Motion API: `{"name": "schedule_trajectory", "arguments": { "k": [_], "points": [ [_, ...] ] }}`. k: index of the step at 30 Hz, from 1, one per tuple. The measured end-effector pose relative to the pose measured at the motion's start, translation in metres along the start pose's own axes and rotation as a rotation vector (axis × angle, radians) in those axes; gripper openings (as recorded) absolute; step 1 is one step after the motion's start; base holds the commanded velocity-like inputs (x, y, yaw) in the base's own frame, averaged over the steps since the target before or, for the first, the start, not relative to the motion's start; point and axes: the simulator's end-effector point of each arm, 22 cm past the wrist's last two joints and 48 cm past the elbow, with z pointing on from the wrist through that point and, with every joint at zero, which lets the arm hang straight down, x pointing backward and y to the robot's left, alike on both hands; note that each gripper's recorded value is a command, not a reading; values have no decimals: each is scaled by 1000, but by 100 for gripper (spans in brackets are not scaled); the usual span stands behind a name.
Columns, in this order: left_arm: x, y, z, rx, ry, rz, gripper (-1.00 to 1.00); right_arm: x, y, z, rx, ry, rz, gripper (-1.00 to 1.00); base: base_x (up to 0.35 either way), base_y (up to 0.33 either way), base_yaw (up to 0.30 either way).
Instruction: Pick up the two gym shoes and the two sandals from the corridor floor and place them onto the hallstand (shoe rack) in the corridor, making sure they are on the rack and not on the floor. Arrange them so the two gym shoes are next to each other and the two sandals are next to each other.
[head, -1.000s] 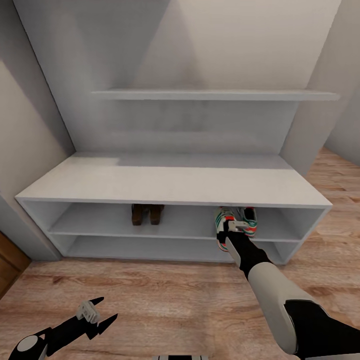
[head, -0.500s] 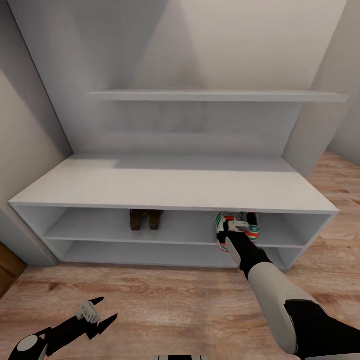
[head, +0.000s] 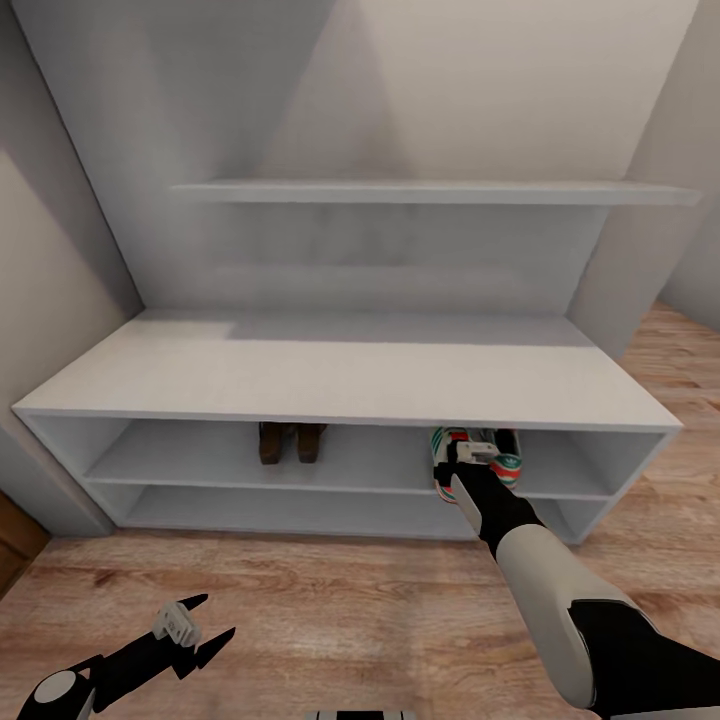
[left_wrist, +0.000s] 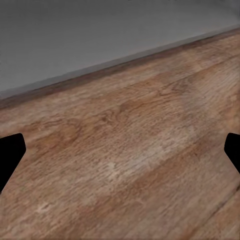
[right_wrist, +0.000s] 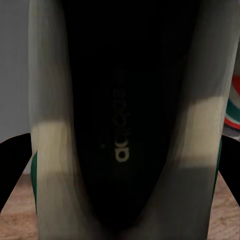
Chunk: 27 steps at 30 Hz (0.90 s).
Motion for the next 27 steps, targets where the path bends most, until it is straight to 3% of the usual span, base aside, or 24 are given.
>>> {"name": "schedule_trajectory", "arguments": {
  "k": [27],
  "points": [
    [1,-3,2,9,6,6,100,0,0,0,0,0,0,-100,49,-4,0]
  ]
}}
